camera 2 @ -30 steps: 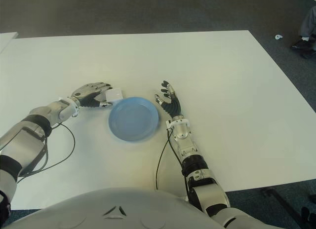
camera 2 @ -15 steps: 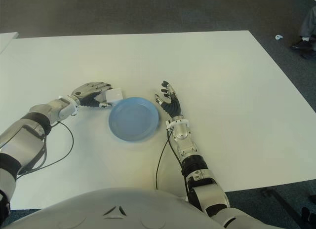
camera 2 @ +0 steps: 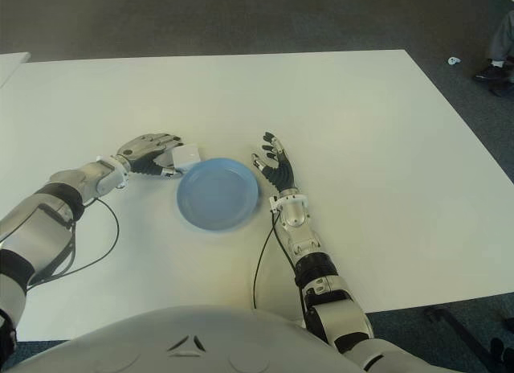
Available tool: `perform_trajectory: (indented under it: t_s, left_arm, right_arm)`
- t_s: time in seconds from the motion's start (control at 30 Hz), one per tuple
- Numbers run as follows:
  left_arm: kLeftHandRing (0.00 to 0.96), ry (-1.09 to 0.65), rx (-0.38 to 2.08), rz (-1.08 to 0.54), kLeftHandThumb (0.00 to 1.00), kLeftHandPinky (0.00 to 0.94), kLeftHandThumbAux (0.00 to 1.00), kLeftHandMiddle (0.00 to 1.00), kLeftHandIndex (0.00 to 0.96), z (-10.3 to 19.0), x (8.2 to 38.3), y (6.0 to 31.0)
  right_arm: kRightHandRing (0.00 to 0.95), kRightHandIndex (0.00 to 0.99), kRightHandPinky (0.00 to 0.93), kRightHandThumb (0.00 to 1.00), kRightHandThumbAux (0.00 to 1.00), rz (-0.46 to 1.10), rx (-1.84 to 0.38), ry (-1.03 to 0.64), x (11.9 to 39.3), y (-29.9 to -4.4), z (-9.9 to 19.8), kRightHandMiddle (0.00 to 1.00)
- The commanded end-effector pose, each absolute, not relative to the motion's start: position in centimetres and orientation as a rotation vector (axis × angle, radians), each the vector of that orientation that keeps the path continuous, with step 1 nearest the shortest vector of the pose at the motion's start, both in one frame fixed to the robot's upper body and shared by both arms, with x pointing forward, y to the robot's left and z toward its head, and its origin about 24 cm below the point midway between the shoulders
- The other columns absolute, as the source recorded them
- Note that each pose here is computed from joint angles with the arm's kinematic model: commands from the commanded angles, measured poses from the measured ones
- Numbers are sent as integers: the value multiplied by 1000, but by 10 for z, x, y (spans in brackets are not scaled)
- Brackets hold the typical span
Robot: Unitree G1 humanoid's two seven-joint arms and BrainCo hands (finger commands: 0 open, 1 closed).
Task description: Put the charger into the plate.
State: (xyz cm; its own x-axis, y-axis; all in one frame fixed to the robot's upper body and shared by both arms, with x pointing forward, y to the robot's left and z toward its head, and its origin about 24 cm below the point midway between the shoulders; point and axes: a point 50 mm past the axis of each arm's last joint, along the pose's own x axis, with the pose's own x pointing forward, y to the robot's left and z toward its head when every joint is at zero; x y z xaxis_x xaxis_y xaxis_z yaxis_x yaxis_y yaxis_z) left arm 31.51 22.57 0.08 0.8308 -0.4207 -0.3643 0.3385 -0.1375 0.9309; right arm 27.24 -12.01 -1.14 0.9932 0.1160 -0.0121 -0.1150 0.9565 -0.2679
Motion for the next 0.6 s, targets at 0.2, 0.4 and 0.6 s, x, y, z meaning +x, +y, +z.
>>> perform_trajectory:
  t_s: [0.2,0.4,0.6]
  left_arm:
    - [226,78,1499,-647,433,219,250,247,166,-17,303,231]
    - [671,109,1339,-401,532,652,442,681,524,-18,306,232]
    - [796,141,1191,-215,563,736,604,805,696,-18,308,232]
  right_arm:
    - [198,88,241,0,644,145,-290,127,258,-117,-36,156]
    - [206,74,246,0,656,142,-285,133,258,-118,-37,163]
    - [213,61,259,0,649,139,-283,139,259,-118,-37,166]
